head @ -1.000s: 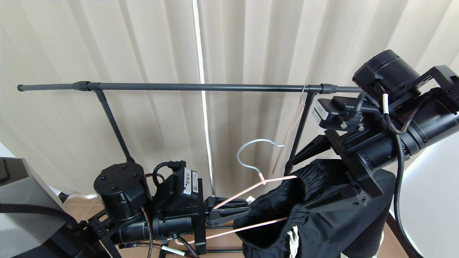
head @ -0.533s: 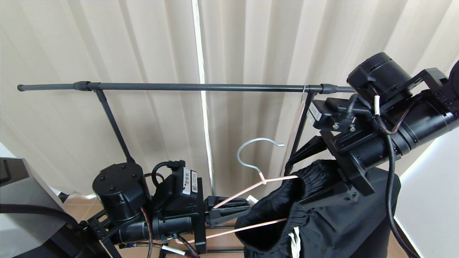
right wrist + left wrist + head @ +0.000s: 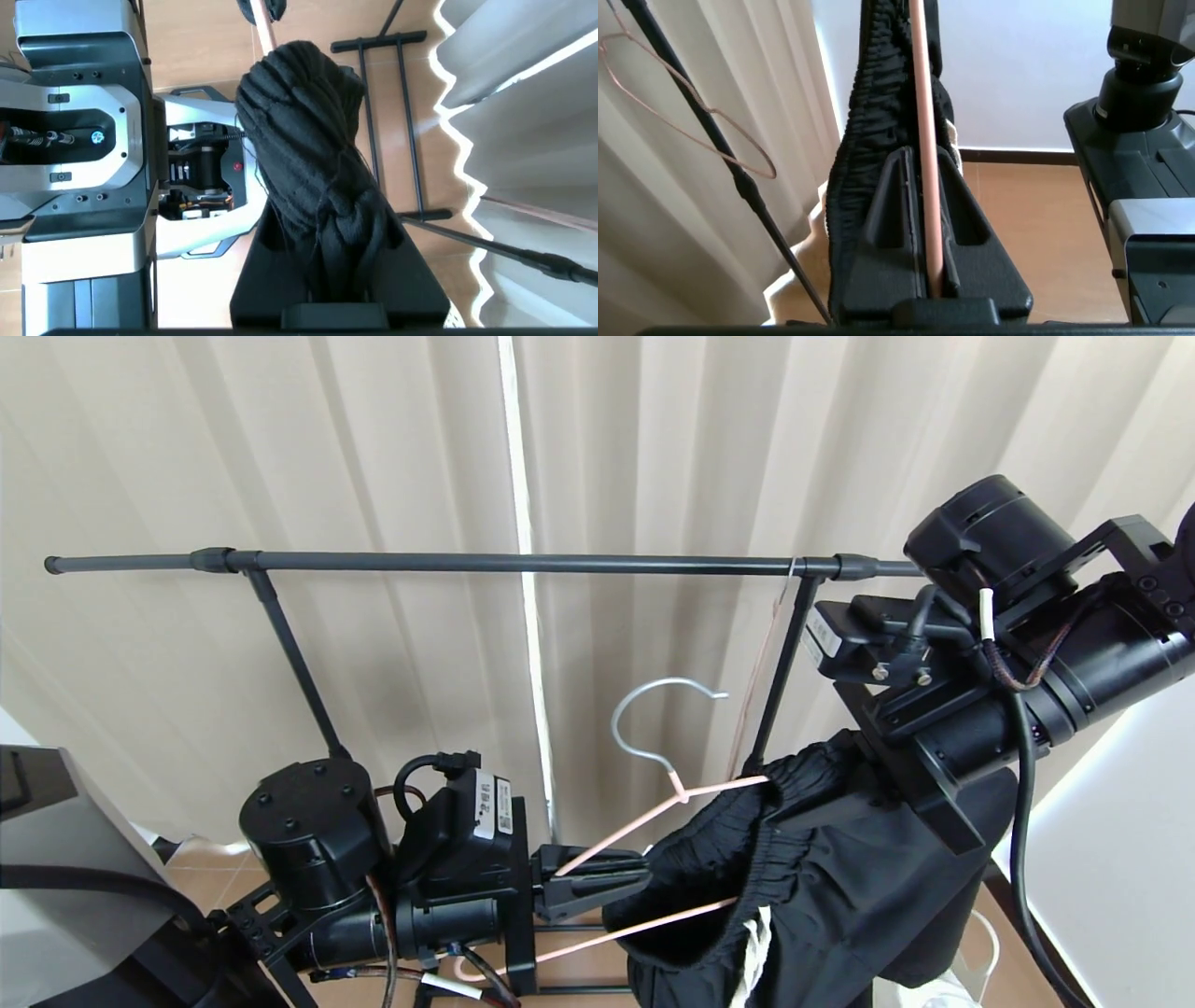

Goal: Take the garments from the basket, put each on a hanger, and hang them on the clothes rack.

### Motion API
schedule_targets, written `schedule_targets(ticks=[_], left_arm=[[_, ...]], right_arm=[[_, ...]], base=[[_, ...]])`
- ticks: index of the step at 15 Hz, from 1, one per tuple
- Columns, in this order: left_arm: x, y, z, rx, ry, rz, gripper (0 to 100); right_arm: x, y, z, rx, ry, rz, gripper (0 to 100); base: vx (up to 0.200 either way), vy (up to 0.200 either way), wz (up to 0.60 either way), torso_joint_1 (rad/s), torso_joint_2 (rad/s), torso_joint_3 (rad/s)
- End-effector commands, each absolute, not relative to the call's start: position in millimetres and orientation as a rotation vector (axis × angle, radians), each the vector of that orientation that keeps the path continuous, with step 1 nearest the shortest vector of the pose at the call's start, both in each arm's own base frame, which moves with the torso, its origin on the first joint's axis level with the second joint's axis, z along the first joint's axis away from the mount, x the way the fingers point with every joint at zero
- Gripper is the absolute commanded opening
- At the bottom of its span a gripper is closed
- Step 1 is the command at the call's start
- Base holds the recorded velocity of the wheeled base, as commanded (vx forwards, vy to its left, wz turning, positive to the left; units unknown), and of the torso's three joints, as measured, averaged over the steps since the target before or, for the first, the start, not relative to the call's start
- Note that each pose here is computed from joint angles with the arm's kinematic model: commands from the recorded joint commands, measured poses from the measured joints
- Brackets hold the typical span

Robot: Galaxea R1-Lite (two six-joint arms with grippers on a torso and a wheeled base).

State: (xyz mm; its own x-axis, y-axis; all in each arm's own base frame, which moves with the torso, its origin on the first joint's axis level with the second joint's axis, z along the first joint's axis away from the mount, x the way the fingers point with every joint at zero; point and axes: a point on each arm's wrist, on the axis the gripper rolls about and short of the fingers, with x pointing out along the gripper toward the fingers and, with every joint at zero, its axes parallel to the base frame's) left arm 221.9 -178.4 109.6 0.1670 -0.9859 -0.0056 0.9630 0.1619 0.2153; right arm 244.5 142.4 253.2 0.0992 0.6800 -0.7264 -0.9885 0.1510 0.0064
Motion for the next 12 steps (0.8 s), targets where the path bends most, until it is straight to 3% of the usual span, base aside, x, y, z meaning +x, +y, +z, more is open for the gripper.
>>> schedule_targets(ticks=[1, 6, 7, 12], left_arm=[[222.4, -178.2, 109.4, 0.191, -0.158, -1.394, 0], [224.1, -178.9, 106.2, 0.189, -0.175, -1.395, 0], [223.1, -178.7, 103.5, 0.187, -0.162, -1.398, 100], [219.1, -169.6, 95.7, 0.182, -0.107, -1.384, 100]], right_arm=[[241.8, 141.0, 255.8, -0.57, 0.667, 1.337, 0], [233.3, 138.9, 262.4, -0.575, 0.643, 1.34, 0], [231.5, 140.8, 262.4, -0.579, 0.643, 1.348, 0], [226.3, 137.9, 263.1, -0.579, 0.643, 1.348, 0]], base=[[0.0, 0.0, 0.0, 0.0, 0.0, 0.0], [0.0, 0.0, 0.0, 0.0, 0.0, 0.0], [0.0, 0.0, 0.0, 0.0, 0.0, 0.0], [0.0, 0.0, 0.0, 0.0, 0.0, 0.0]])
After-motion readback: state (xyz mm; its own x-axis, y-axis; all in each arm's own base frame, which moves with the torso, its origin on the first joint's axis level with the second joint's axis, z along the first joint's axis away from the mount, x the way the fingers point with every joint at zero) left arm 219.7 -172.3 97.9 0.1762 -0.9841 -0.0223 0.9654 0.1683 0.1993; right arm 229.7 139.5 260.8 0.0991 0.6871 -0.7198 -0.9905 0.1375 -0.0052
